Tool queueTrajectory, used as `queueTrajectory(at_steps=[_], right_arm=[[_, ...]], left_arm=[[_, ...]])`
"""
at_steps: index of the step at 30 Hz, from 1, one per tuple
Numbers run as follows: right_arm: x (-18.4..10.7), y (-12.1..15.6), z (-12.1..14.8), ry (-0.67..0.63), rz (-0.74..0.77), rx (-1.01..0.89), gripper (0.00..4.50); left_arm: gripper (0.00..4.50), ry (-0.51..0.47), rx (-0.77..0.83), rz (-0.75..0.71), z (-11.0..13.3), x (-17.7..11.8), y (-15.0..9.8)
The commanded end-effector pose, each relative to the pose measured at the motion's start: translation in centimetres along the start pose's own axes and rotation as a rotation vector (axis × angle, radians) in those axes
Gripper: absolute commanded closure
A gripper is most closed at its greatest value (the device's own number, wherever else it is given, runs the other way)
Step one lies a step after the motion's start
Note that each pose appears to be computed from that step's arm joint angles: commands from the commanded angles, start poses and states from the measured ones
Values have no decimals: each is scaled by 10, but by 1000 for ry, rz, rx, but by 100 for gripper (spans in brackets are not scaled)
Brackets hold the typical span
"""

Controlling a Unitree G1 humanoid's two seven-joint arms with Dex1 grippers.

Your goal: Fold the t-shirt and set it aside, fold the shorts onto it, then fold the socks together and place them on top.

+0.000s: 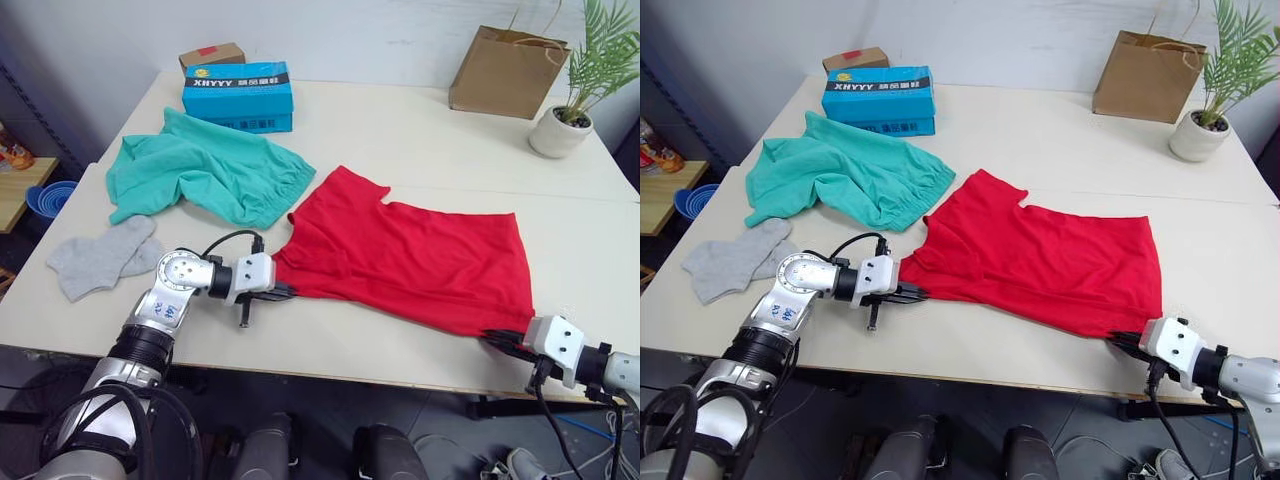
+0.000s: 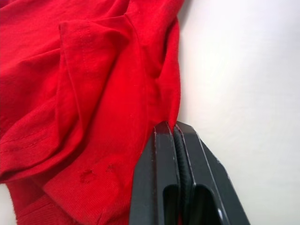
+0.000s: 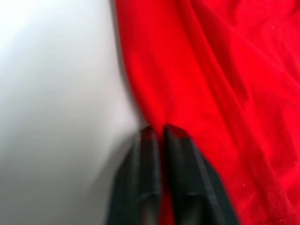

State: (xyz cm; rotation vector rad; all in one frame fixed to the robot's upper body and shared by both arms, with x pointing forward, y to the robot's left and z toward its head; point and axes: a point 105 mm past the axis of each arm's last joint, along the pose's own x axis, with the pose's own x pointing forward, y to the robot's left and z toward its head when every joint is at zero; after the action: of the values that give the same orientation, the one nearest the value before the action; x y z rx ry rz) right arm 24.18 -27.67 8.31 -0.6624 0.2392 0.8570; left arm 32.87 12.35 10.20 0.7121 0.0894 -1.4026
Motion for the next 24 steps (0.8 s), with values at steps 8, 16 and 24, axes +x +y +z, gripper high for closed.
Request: queueTrajectory(at_steps=[8,16,24], right_arm=[[-11,-16,-5,24,-9,23,448],[-23,4,-7,31,78,60,448],[-34,27,-10,45,113,107,448]], left_arm=[[450,-45,173,60,11,-21,-28],[450,-29,178,136,8,-34,-54],[450,-20,71,163,10,-37,-79]])
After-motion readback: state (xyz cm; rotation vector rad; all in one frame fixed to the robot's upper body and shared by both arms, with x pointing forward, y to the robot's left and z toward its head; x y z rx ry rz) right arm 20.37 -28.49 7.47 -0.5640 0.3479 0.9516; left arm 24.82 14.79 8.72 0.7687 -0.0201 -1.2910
